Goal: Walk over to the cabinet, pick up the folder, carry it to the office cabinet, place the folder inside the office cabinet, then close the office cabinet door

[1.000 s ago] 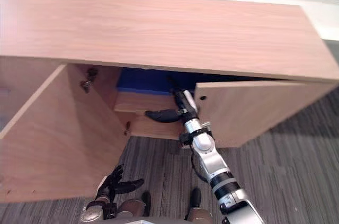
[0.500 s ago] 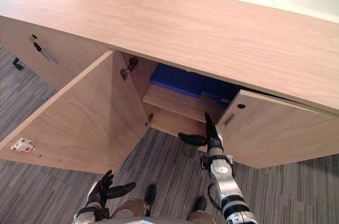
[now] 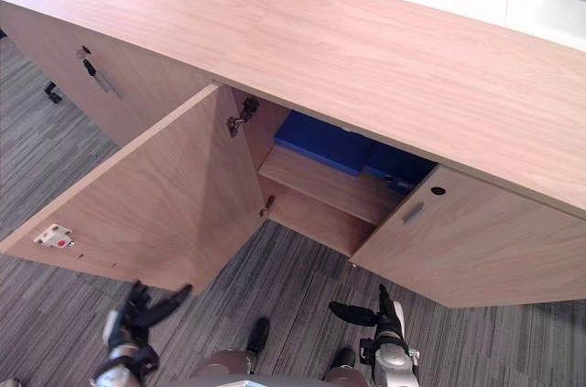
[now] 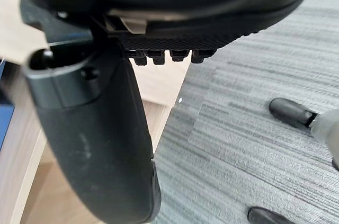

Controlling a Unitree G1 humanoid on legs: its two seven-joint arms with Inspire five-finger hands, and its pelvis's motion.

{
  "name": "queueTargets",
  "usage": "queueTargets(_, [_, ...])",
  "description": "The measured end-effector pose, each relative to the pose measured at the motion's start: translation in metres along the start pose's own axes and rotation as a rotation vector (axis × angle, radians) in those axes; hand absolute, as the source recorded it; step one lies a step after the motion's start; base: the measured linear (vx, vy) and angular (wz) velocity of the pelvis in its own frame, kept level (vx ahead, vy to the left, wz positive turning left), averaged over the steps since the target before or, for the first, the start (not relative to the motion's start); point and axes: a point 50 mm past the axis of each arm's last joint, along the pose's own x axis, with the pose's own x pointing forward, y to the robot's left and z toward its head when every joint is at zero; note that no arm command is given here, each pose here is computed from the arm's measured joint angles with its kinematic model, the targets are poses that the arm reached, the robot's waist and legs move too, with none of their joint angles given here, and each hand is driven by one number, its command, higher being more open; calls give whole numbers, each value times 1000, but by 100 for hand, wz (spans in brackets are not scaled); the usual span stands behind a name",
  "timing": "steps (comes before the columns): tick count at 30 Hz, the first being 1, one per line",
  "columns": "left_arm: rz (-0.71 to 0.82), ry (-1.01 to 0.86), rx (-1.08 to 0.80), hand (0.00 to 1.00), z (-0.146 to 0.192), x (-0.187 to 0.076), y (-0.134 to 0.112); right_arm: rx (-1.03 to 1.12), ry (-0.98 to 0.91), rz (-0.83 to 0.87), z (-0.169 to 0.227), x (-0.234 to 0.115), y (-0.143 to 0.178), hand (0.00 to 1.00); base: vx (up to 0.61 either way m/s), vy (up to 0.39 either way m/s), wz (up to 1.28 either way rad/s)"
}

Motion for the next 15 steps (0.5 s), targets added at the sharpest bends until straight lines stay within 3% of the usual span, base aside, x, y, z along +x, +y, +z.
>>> queueTargets(5, [-22, -161, 19, 100, 40, 3, 3, 16, 57, -30, -16, -4, -8, 100, -39, -12, 14])
queueTargets(15, [-7, -152, 53, 100, 38, -5, 10, 23, 118, -21, -33, -10, -13, 100, -7, -14, -21])
